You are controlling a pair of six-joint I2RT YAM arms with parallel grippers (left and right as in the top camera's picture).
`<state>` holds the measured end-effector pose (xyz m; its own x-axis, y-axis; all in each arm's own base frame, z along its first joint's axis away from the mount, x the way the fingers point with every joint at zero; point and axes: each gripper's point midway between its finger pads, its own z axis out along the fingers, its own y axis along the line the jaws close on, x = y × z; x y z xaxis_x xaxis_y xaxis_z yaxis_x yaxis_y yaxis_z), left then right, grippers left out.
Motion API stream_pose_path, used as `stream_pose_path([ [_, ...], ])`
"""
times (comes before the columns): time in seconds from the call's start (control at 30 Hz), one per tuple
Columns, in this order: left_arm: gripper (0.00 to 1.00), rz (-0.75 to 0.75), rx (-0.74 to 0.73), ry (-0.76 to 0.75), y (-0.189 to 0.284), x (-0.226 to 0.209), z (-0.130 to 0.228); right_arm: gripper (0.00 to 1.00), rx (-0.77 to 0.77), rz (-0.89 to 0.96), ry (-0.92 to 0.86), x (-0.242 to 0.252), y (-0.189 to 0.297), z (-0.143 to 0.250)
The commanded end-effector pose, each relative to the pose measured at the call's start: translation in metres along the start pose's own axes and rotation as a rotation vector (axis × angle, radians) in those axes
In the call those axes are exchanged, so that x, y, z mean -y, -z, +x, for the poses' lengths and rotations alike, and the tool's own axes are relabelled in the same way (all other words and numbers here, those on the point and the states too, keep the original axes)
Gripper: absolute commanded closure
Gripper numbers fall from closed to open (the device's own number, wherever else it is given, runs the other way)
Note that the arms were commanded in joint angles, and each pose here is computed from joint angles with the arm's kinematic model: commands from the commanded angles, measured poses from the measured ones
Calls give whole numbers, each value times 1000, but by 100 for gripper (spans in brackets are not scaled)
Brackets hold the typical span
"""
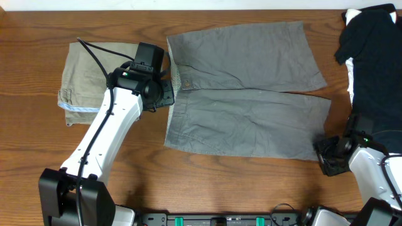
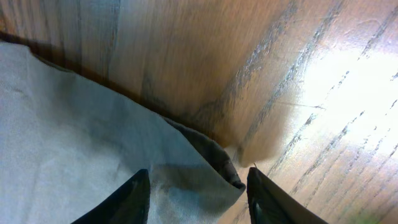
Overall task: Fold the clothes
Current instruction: 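Grasp the lower right leg hem corner of the grey shorts with the right gripper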
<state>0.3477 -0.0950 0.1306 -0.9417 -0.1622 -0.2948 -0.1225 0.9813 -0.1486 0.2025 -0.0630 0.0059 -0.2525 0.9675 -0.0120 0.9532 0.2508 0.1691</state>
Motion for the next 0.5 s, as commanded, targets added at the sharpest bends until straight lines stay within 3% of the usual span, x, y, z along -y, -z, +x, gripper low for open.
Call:
stream_pose_path([
  [0.0, 58, 1, -1, 9, -1, 0, 0, 49, -3, 11, -33, 5, -2, 2],
  [0.13, 58, 1, -2, 8, -1, -1, 0, 42, -7, 17, -74, 10, -7, 5],
  [0.27, 58, 1, -3, 8, -1, -1, 0, 42, 2, 4, -75, 12, -13, 5],
  [0.47, 58, 1, -4, 8, -1, -1, 1, 75, 9, -7, -73, 9, -13, 3],
])
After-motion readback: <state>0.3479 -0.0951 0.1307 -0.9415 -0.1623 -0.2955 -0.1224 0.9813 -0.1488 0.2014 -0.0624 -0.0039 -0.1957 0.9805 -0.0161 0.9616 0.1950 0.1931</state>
